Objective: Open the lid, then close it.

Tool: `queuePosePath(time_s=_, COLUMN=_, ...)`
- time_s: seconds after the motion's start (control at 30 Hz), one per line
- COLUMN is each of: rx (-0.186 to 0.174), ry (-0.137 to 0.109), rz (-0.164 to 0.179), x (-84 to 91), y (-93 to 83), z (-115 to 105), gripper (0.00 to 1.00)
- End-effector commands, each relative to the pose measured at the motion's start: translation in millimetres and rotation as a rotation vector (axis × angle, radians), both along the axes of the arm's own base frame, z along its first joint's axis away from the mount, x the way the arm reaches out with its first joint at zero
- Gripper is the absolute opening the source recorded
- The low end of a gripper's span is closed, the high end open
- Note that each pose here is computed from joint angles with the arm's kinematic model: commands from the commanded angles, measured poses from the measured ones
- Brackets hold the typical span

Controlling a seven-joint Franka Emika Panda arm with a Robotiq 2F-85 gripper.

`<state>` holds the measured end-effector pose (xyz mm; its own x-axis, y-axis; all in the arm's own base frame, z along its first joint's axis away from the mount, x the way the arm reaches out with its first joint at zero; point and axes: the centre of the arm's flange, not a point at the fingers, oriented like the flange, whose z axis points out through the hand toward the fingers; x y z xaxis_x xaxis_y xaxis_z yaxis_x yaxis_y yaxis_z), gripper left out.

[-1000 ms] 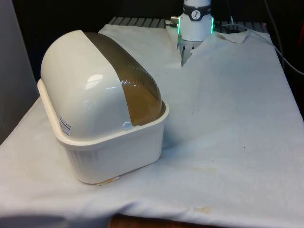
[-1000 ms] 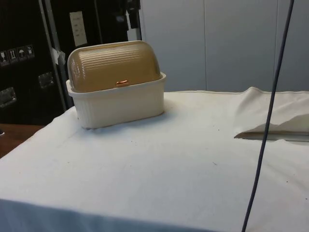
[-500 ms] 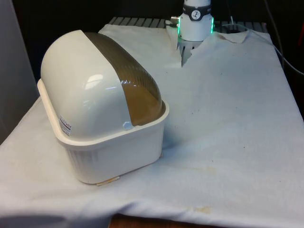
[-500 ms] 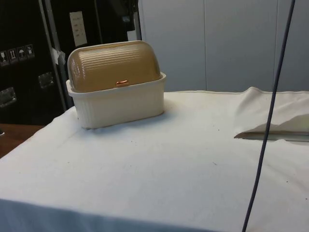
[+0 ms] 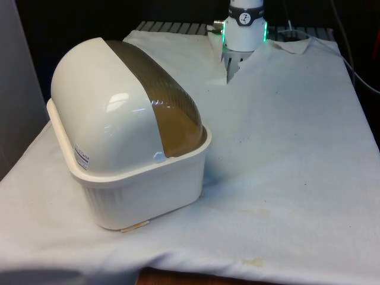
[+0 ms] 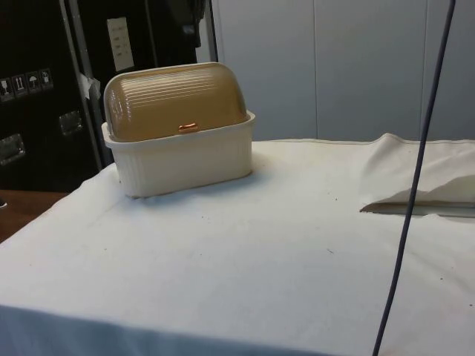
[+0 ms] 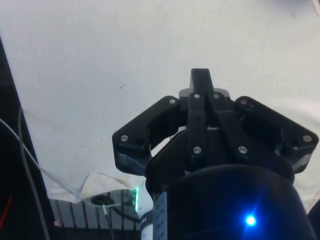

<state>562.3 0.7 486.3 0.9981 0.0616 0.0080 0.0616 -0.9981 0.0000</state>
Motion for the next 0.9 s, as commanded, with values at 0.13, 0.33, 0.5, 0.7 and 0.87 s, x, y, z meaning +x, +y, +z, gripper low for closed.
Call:
queuePosePath(time_s=0.13, rx=0.001, ry=-0.028, rz=0.032, x=0.9, y=0.7, z=-7, gripper=0.00)
queuePosePath(time_s=0.33, rx=-0.001, ry=-0.052, rz=0.081, x=1.6, y=1.8, z=-19, gripper=0.00)
queuePosePath(time_s=0.5, rx=-0.002, ry=-0.066, rz=0.117, x=2.2, y=1.9, z=-29, gripper=0.00)
queuePosePath(time_s=0.7, rx=-0.007, ry=-0.081, rz=0.162, x=2.5, y=2.4, z=-41, gripper=0.00)
queuePosePath(time_s=0.87, rx=-0.010, ry=-0.080, rz=0.185, x=2.3, y=1.8, z=-49, gripper=0.00)
